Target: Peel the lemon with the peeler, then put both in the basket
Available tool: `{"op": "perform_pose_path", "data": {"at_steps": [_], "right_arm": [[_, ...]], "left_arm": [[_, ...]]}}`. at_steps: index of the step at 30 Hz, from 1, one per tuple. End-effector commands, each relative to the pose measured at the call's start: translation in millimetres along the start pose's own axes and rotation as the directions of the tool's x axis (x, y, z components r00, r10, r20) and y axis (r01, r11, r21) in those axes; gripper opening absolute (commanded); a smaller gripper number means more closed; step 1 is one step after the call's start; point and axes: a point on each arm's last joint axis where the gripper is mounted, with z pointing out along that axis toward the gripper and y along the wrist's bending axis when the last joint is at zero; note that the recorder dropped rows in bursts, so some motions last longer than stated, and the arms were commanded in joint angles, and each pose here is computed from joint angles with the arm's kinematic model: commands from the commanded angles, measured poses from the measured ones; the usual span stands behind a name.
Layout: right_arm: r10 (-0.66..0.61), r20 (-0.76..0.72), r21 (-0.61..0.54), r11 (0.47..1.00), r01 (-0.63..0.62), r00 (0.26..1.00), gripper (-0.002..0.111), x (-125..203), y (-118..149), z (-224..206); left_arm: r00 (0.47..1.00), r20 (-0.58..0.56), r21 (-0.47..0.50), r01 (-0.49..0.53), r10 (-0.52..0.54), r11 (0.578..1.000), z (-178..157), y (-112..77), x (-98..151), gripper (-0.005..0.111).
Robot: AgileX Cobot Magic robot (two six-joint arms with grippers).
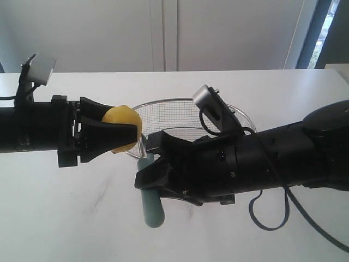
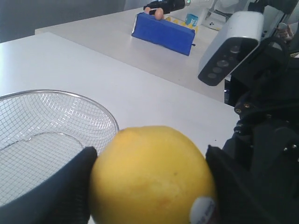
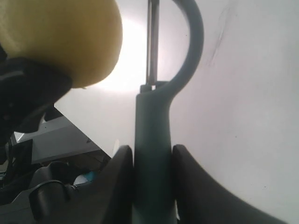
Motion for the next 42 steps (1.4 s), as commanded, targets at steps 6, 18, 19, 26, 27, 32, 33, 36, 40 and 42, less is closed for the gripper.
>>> {"op": "perform_pose_path", "data": {"at_steps": [6, 18, 19, 26, 27, 32, 33, 36, 40, 42], "right_arm": [[-0.004, -0.006, -0.010, 1.000, 0.004, 1.000, 0.000, 1.0, 0.8, 0.0], [-0.017, 0.035, 0.015, 1.000, 0.016, 0.999, 0.000, -2.1, -0.1, -2.1], [-0.019, 0.041, 0.016, 1.000, 0.018, 0.999, 0.000, -2.4, 0.5, -3.0], [-0.043, 0.088, 0.005, 0.999, 0.043, 0.995, 0.000, -3.3, 8.0, -12.7], [-0.045, 0.091, 0.002, 0.999, 0.045, 0.995, 0.000, -3.2, 8.9, -13.7], [-0.059, 0.113, -0.009, 0.998, 0.060, 0.992, 0.000, -2.9, 13.8, -19.7], [-0.063, 0.120, -0.013, 0.998, 0.066, 0.991, 0.000, -2.8, 15.4, -21.8], [-0.076, 0.142, -0.024, 0.996, 0.080, 0.987, 0.000, -2.3, 20.0, -27.7], [-0.111, 0.172, -0.049, 0.991, 0.121, 0.979, 0.000, 0.7, 29.6, -40.1], [-0.136, 0.190, -0.061, 0.987, 0.150, 0.972, 0.000, 3.1, 35.1, -47.9]], "left_arm": [[0.990, 0.031, 0.012, -0.137, 0.137, 0.990, 2.7, 3.3, -0.2, 0.000], [0.991, 0.037, 0.024, -0.130, 0.129, 0.991, 3.4, 3.6, 1.1, 0.000], [0.991, 0.037, 0.024, -0.130, 0.129, 0.991, 3.4, 3.6, 1.1, 0.000], [0.991, 0.037, 0.024, -0.130, 0.129, 0.991, 3.4, 3.6, 1.1, 0.000], [0.991, 0.037, 0.024, -0.130, 0.129, 0.991, 3.4, 3.6, 1.1, 0.000], [0.991, 0.037, 0.024, -0.130, 0.129, 0.991, 3.4, 3.6, 1.1, 0.000], [0.991, 0.037, 0.024, -0.130, 0.129, 0.991, 3.4, 3.6, 1.1, 0.000], [0.991, 0.037, 0.024, -0.130, 0.129, 0.991, 3.4, 3.6, 1.1, 0.000], [0.991, 0.037, 0.024, -0.130, 0.129, 0.991, 3.4, 3.6, 1.1, 0.000], [0.991, 0.037, 0.024, -0.130, 0.129, 0.991, 3.4, 3.6, 1.1, 0.000]]}}
